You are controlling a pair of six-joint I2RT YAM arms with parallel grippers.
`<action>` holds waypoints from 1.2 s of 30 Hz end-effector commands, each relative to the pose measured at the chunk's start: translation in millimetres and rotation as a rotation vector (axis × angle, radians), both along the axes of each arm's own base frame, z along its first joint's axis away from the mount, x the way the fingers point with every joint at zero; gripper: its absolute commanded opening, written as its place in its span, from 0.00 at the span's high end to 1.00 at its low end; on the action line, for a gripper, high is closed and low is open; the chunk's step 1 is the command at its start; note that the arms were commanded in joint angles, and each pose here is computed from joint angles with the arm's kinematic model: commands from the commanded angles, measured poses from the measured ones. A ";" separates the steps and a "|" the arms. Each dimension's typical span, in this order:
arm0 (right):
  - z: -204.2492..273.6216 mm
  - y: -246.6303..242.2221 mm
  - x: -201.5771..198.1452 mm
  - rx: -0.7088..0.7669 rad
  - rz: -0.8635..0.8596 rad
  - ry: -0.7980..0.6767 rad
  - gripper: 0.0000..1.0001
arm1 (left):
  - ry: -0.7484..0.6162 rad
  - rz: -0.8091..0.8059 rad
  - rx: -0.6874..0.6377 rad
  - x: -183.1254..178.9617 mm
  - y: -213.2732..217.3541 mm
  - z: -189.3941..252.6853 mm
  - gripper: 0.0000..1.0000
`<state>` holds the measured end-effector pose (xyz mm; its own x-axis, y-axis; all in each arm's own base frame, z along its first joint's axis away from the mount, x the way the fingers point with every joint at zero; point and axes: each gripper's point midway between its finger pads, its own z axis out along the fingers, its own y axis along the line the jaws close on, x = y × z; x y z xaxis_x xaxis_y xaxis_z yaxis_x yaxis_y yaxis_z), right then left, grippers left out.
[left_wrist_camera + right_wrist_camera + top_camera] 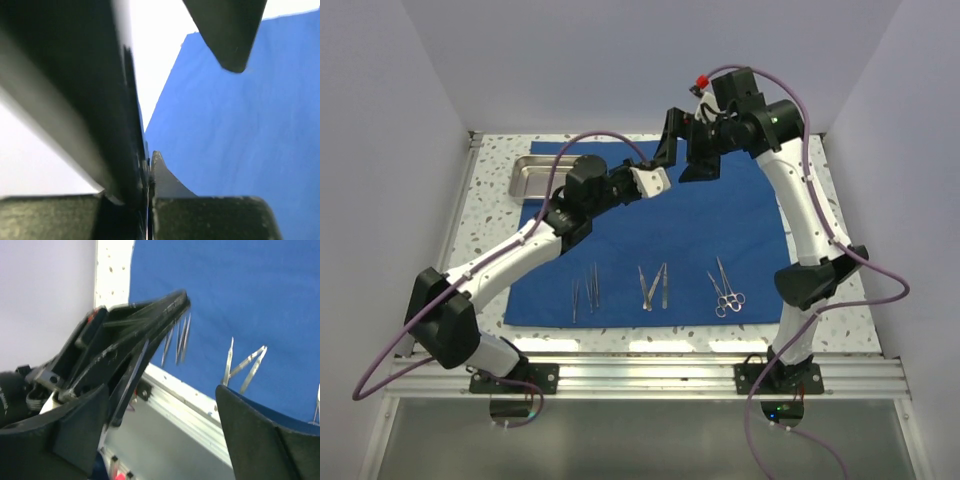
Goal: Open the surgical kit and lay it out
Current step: Place the medical item in the surgical kit.
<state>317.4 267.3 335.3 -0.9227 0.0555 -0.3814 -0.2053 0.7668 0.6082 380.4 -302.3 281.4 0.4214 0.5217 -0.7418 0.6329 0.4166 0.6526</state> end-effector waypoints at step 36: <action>20.4 -152.0 3.6 -0.144 -0.513 -0.115 0.04 | 1.761 0.212 -0.480 -142.7 -187.0 -111.3 1.00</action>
